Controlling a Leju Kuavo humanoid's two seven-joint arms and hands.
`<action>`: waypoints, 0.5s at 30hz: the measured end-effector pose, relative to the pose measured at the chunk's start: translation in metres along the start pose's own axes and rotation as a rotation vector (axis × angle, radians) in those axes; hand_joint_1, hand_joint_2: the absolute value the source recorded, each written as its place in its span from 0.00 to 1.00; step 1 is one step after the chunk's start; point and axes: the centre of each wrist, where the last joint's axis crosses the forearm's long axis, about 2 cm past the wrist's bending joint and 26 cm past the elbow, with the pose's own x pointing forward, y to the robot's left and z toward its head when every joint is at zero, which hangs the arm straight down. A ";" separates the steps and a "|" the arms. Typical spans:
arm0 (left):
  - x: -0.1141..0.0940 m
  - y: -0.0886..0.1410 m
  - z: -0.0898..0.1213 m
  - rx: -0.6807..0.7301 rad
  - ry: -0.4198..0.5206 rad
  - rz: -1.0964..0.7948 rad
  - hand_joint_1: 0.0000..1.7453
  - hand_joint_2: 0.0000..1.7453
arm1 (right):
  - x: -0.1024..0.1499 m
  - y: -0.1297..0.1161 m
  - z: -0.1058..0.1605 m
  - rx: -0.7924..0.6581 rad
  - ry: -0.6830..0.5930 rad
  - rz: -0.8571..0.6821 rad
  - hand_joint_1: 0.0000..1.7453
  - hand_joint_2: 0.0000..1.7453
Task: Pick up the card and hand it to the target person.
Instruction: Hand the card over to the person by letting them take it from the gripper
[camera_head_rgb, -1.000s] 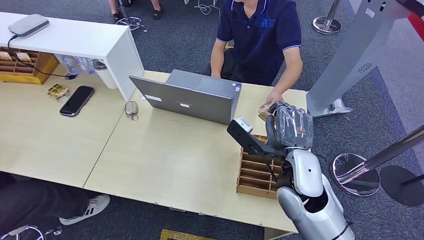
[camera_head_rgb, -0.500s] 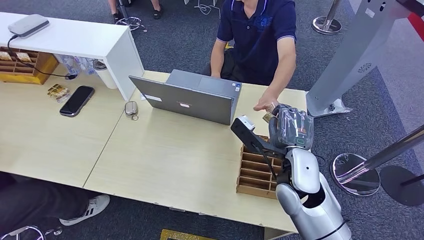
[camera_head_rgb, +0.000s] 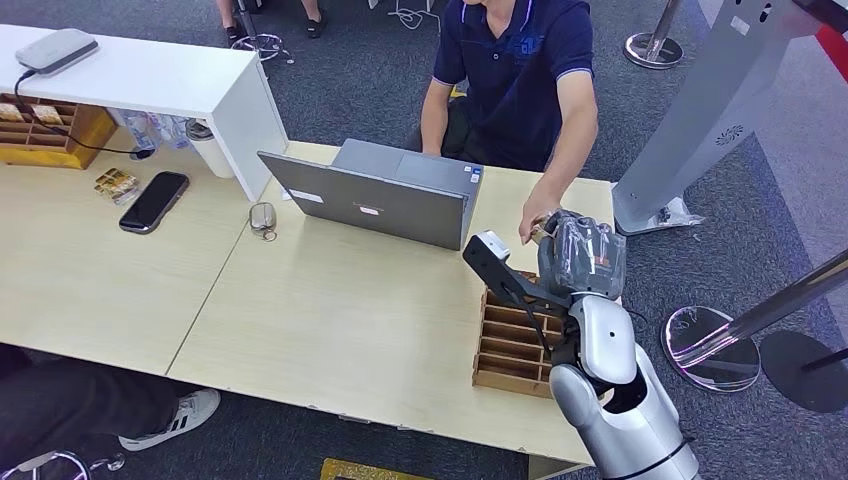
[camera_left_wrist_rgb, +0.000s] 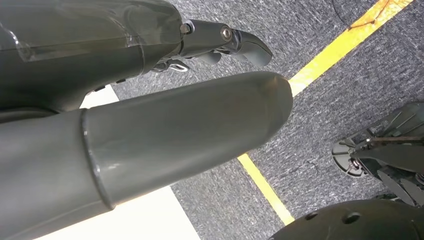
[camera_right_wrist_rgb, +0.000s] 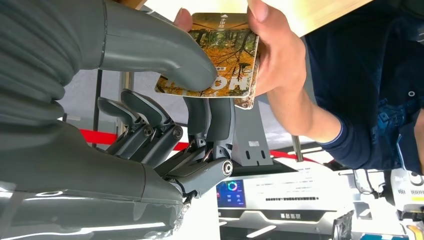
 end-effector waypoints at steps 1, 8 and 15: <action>0.000 0.000 0.000 0.000 0.000 0.000 0.00 0.00 | 0.000 0.000 0.000 0.002 0.001 0.000 1.00 1.00; 0.000 0.000 0.000 0.000 0.000 -0.001 0.00 0.00 | -0.001 0.003 0.000 0.012 0.005 0.006 0.70 1.00; 0.000 0.000 0.000 0.000 0.003 0.005 0.00 0.00 | -0.002 0.005 0.000 0.013 0.040 0.021 0.00 1.00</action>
